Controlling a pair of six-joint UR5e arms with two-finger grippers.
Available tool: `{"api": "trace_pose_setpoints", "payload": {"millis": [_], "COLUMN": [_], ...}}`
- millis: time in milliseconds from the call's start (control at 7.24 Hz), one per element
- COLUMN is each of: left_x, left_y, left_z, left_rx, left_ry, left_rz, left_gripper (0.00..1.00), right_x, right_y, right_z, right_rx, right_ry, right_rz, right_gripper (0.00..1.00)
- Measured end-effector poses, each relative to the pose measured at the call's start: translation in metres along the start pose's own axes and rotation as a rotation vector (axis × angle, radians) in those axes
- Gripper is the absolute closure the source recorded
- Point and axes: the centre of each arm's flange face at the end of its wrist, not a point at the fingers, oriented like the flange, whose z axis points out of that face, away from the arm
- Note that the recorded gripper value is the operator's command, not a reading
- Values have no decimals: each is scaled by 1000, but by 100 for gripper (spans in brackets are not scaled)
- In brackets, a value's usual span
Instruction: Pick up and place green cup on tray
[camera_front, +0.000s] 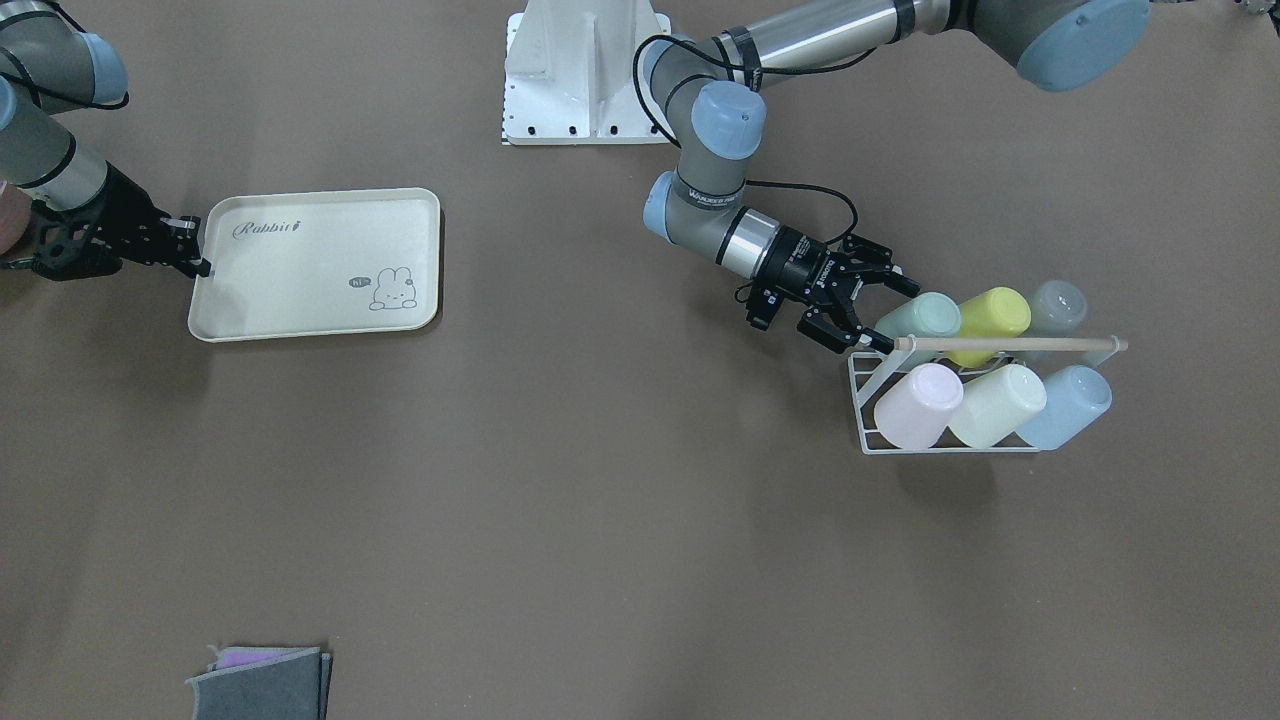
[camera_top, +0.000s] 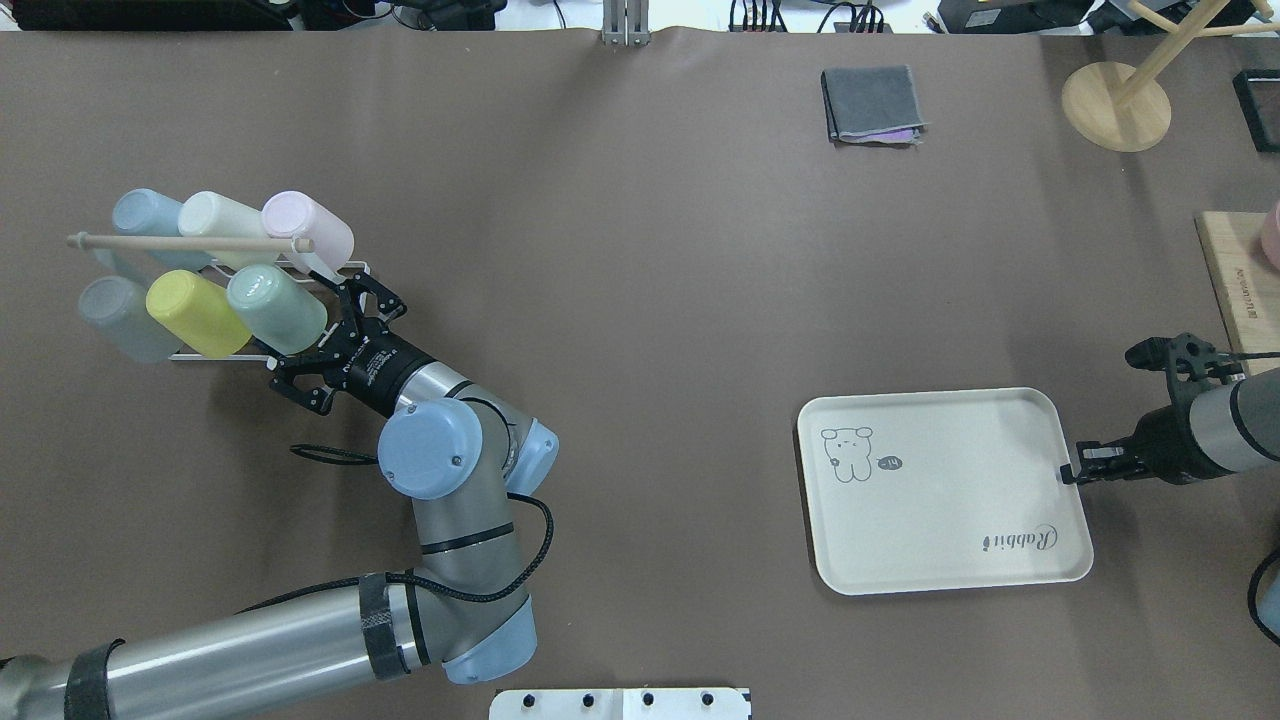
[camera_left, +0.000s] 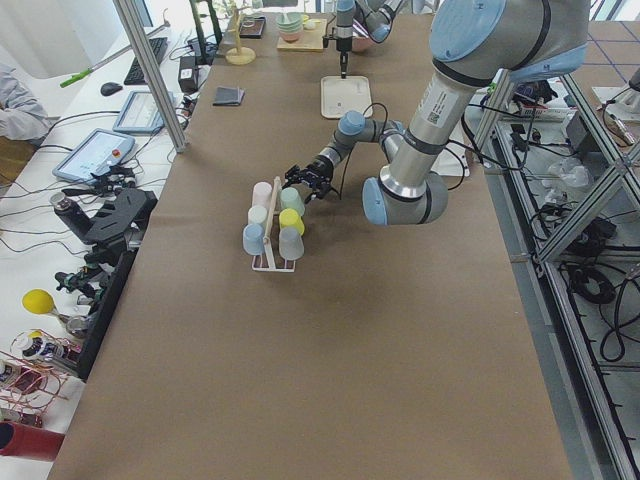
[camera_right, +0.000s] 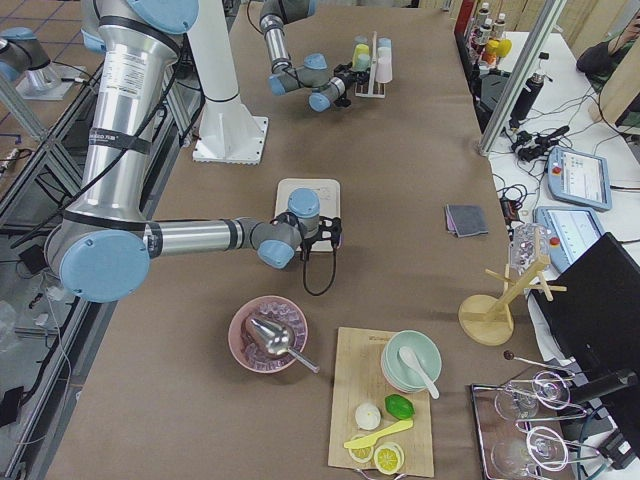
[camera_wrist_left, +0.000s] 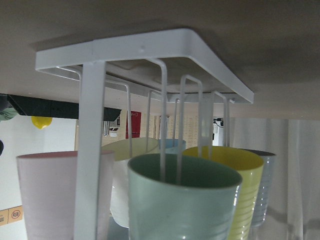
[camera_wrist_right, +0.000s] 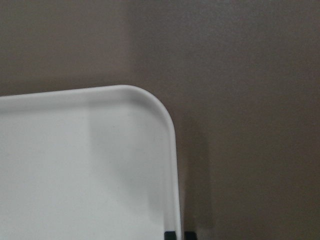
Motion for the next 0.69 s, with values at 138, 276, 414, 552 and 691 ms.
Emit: {"api": "trace_pose_setpoints", "payload": {"millis": [138, 276, 414, 552, 691], "left_x": [1, 3, 4, 4, 4], "left_y": [-2, -3, -4, -4, -5], "left_z": [3, 4, 6, 6, 8], "left_rx": [-7, -11, -14, -16, -19], "left_ry": [-5, -7, -7, -7, -6], "left_rz": [-7, -9, -8, -8, -9], "left_gripper": [6, 6, 6, 6, 6], "right_x": [0, 1, 3, 6, 7], "right_y": [0, -3, -9, -22, -39], "right_z": [0, -4, -16, -37, -66], "right_rx": [1, 5, 10, 18, 30], "right_ry": [0, -5, -23, -63, -123], "right_rz": [1, 6, 20, 46, 63], "right_gripper": [100, 100, 100, 100, 100]}}
